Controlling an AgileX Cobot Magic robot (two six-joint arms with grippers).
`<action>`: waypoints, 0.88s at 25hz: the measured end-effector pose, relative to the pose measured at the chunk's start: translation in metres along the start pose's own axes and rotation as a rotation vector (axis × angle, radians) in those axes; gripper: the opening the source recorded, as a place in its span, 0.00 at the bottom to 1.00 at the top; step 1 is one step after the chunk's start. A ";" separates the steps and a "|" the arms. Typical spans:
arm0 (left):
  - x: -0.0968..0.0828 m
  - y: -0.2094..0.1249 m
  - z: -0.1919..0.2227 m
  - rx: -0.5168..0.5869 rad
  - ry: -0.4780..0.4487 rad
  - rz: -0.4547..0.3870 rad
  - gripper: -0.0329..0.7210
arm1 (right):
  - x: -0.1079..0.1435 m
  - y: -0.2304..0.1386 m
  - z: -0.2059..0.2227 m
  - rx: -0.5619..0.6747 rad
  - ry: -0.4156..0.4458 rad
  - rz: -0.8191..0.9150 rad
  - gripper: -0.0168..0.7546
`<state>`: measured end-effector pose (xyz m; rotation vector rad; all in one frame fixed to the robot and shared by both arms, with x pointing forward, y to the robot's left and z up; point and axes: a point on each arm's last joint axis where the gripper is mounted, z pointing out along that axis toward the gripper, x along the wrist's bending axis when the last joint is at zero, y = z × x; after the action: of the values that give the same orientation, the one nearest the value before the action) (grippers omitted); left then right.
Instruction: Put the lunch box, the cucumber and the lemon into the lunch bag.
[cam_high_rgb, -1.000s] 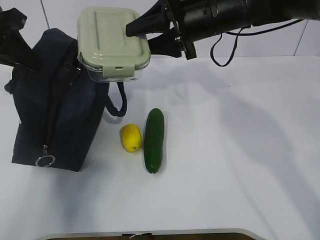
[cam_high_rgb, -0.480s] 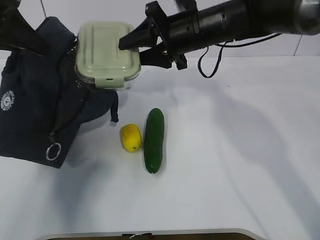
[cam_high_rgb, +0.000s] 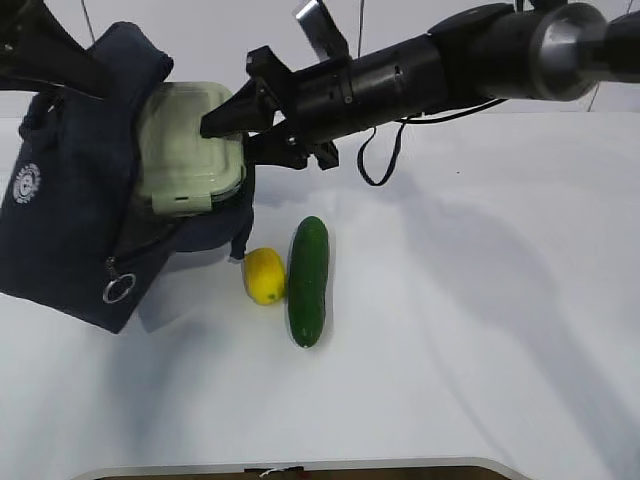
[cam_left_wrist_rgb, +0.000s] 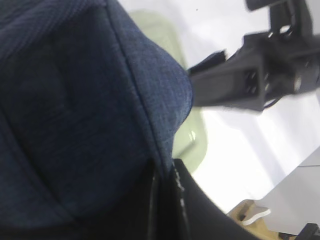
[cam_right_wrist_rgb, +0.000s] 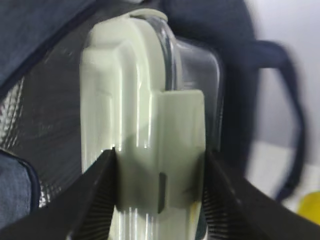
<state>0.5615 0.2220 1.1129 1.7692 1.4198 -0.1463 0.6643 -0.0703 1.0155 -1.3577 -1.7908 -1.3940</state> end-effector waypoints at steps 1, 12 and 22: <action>0.000 0.000 0.001 0.001 -0.004 -0.002 0.03 | 0.003 -0.002 0.005 0.004 0.002 -0.008 0.52; 0.015 0.002 0.018 0.023 -0.001 -0.025 0.03 | -0.005 -0.005 0.037 -0.032 0.014 0.000 0.52; 0.026 0.003 0.029 0.034 0.023 -0.029 0.03 | -0.020 -0.003 0.061 -0.063 -0.005 -0.006 0.52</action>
<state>0.5845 0.2224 1.0812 1.7832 1.4673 -0.1669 0.6808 -0.0227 0.9765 -1.3904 -1.7691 -1.4626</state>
